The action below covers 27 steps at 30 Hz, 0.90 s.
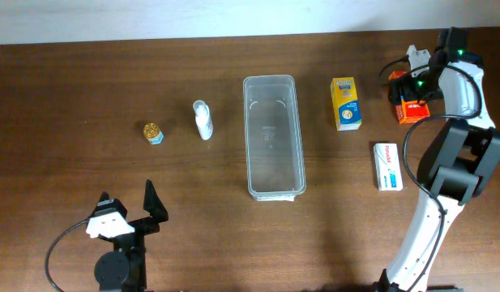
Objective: Pack container
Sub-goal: 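Move the right gripper over the orange vitamin box and grasp it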
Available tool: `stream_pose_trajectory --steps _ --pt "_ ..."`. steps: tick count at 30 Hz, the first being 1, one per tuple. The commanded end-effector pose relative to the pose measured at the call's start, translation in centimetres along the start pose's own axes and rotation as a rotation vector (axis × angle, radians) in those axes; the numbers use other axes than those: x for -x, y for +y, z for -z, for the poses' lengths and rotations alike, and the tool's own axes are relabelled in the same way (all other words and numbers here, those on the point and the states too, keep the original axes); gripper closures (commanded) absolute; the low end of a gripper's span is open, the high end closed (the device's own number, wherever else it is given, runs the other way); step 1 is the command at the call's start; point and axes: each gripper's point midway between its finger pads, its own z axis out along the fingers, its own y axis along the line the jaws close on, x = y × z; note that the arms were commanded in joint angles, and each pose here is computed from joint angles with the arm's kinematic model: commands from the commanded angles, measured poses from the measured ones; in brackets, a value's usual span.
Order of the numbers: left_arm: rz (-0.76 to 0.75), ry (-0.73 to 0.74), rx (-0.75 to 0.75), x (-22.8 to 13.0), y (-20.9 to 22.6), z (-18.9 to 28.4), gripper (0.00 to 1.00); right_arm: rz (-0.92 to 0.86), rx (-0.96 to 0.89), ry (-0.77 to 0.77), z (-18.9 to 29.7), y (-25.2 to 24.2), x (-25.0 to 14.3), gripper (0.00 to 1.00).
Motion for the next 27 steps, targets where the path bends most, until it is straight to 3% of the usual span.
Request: stream_pose_trajectory --steps 1,9,13,19,27 --pt "0.009 0.002 -0.009 -0.17 -0.1 -0.01 0.01 -0.005 0.017 0.047 -2.27 0.2 -1.42 0.01" --pt "0.009 0.002 -0.009 -0.17 -0.11 0.0 0.01 -0.027 0.017 0.051 -2.67 0.2 -1.53 0.01" --pt "0.009 0.002 -0.009 -0.17 -0.11 0.0 0.01 -0.027 0.016 0.047 -2.71 0.15 -1.45 0.08" --pt "0.009 0.002 -0.009 -0.17 -0.11 0.0 0.01 -0.026 0.012 0.038 -2.72 0.05 -1.23 0.33" --pt "0.009 0.002 -0.009 -0.17 -0.11 0.0 0.01 -0.074 0.001 0.026 -2.72 -0.18 -0.91 0.36"
